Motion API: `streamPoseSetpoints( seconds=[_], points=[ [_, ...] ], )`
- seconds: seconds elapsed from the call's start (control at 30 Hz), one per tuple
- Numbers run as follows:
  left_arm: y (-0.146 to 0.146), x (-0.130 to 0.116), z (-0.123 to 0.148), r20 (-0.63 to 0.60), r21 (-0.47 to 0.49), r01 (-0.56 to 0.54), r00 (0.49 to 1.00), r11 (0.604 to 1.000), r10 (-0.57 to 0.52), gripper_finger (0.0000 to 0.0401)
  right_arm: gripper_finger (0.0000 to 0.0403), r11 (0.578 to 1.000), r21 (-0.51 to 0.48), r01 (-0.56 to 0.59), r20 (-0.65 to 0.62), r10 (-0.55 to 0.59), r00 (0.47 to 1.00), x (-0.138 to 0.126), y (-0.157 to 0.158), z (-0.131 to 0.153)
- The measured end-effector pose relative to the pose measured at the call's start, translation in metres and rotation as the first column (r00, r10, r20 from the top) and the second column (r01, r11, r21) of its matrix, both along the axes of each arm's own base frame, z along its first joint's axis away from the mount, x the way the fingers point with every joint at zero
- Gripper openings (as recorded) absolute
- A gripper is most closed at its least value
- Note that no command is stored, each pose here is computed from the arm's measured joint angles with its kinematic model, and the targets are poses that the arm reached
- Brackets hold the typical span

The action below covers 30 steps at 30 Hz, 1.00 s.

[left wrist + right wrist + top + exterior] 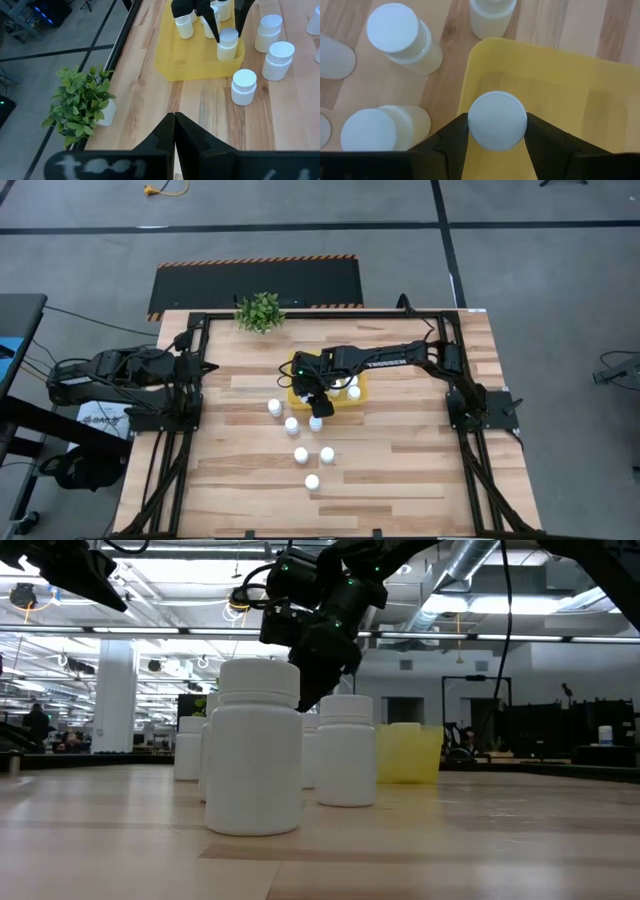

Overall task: Pick and place pill bottles into a basket
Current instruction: Put the white medicine bottle into the yellow bin

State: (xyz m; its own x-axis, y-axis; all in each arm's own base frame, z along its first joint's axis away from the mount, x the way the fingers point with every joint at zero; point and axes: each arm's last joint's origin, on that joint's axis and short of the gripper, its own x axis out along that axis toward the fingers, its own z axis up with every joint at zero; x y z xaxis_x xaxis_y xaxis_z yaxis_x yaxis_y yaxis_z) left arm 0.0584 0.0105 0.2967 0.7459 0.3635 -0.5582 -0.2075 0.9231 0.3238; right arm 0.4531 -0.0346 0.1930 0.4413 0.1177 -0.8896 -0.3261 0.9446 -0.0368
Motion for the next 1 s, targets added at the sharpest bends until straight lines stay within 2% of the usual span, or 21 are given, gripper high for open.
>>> streamPoseSetpoints(
  seconds=[0.37,0.67,1.0],
  points=[
    [0.0000,0.0000,0.0000,0.000,0.000,0.000,1.000,1.000,0.000,0.0000,0.0198,1.000,-0.004,0.002,-0.003,-0.002,1.000,-0.0003,-0.0005,-0.0001],
    [0.0000,0.0000,0.0000,-0.001,0.000,0.000,1.000,1.000,0.000,0.0000,0.0200,1.000,-0.004,0.002,-0.009,-0.002,1.000,-0.0008,-0.0008,-0.0004],
    [0.0000,0.0000,-0.0001,-0.001,0.000,0.000,1.000,1.000,0.000,0.0000,0.0197,0.997,-0.082,0.014,-0.088,-0.021,0.996,-0.0080,-0.0062,-0.0035]
  ],
)
